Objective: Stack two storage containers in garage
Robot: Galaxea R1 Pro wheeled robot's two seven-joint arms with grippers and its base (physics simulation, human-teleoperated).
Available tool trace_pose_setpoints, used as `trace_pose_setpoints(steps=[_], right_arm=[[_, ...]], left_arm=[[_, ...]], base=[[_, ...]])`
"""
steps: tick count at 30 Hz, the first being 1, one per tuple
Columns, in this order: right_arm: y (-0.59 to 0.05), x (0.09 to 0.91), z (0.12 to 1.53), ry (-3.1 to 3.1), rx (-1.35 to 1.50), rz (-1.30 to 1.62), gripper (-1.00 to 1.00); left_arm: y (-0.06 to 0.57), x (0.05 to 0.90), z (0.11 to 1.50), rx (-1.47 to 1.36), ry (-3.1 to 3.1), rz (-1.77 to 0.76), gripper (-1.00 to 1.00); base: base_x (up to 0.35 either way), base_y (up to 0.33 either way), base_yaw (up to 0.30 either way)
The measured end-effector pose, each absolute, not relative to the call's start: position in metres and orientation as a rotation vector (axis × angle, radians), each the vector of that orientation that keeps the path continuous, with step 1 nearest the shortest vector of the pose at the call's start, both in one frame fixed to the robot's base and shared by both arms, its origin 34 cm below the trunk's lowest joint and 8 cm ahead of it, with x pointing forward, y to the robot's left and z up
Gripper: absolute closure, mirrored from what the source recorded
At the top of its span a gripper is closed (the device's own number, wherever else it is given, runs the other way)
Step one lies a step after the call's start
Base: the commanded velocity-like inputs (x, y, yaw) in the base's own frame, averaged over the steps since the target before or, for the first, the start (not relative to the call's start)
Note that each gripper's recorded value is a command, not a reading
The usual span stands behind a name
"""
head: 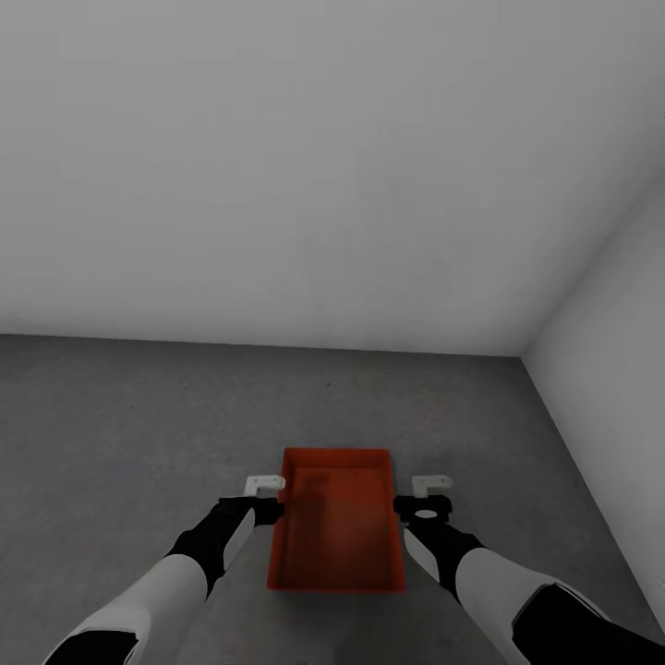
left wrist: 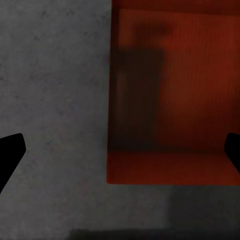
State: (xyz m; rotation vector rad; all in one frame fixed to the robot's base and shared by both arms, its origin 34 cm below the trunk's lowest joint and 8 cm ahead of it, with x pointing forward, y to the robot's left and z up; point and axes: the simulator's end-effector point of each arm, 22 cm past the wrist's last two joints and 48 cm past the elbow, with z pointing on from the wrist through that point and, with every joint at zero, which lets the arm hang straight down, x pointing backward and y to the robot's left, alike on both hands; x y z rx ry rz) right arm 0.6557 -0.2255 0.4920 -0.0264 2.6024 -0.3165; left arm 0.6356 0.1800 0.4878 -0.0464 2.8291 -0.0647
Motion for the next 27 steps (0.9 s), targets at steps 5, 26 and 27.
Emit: trace_pose_setpoints(steps=[5, 26, 27], right_arm=[[-0.2259, 0.6553, 0.4915, 2.603, -0.026, -0.317, -1.0], [-0.2259, 0.6555, 0.4917, 2.603, -0.026, -0.318, -1.0], [-0.2261, 0.6553, 0.492, 2.603, -0.026, -0.318, -1.0]], left_arm=[[0.1788, 0.6342, 0.4871, -0.055, 2.836, -0.071, -1.0], [0.1786, 0.6343, 0.4873, -0.051, 2.836, -0.07, -1.0], [0.179, 0.6346, 0.4877, -0.051, 2.834, -0.069, -1.0]], base=[[-0.259, 0.0, 0.0], [-0.316, 0.0, 0.0], [-0.074, 0.0, 0.0]])
